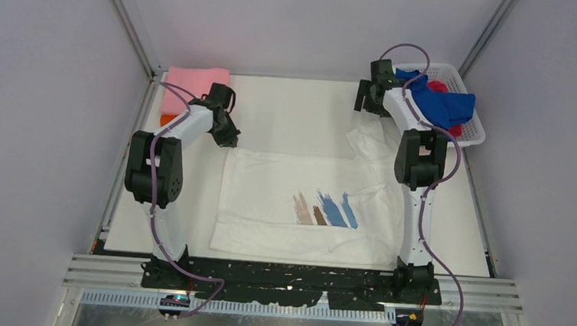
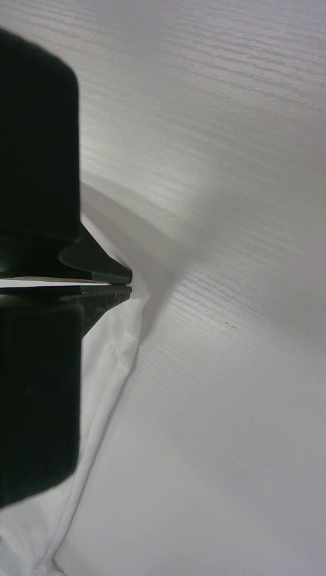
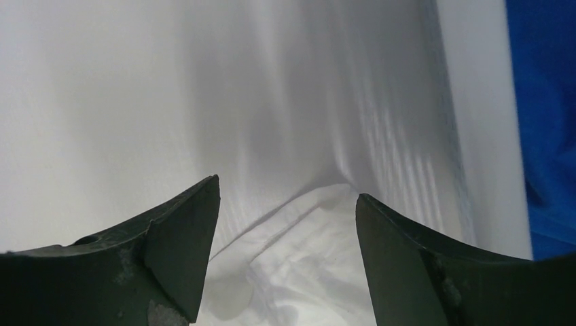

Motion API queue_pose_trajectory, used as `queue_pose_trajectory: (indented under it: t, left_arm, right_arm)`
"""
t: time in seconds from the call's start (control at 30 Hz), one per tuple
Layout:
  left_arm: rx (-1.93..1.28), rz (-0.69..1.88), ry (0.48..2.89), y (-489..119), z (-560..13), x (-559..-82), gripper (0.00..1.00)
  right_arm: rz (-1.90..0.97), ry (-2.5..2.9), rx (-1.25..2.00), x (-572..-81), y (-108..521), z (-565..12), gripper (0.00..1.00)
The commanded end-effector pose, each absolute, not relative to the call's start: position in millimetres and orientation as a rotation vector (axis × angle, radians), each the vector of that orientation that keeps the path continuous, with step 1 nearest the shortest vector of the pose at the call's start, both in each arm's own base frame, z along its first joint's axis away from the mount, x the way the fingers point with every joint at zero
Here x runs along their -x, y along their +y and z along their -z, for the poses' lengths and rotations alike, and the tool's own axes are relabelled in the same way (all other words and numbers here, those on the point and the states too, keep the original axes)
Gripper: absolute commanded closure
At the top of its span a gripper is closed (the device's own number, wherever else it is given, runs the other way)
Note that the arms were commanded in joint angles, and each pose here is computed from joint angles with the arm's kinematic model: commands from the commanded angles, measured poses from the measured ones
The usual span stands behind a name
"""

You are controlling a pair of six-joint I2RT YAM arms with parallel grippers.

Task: Fold and stack the t-shirts
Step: Grab the side of the flattened tshirt furthest away from the robot with both arms

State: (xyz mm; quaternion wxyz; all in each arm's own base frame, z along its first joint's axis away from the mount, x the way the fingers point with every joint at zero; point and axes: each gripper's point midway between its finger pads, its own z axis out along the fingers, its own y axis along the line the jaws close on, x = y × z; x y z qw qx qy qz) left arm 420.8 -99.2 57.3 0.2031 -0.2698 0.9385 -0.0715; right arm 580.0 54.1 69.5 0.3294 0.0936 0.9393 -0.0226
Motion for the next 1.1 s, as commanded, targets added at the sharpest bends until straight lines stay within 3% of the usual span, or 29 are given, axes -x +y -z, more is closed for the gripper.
queue_pose_trajectory:
  t: [0.0,0.33,0.47,0.53,0.57,0.7,1.0,1.07]
  left_arm:
    - [0.724,0.234,2.568,-102,-78,-427,1.0]
    - [0.724,0.272,2.572,-107,-80,-428,1.0]
    - [0.725,0.264,2.573,-106,-81,-426,1.0]
    - [0.725,0.262,2.574,-105,-82,-426,1.0]
    - [0.724,0.262,2.573,-105,-82,-426,1.0]
    - [0.725,0.264,2.576,-106,-81,-426,1.0]
    - [0.719,0.265,2.566,-105,-87,-425,1.0]
    - [0.714,0.268,2.564,-105,-89,-425,1.0]
  right_arm:
    - [0.133,2.501,-0.203,-578,49,-66,0.2]
    - [0.159,2.631,-0.269,-546,53,-33,0.22]
    - [0.176,2.652,-0.313,-535,51,-24,0.17]
    - [0.187,2.63,-0.338,-536,49,-30,0.25]
    - [0.191,2.621,-0.351,-537,48,-33,0.36]
    - [0.219,2.622,-0.369,-533,43,-32,0.6]
    - [0.203,2.551,-0.427,-526,38,-41,0.92]
    - [0.181,2.515,-0.412,-531,39,-49,0.94]
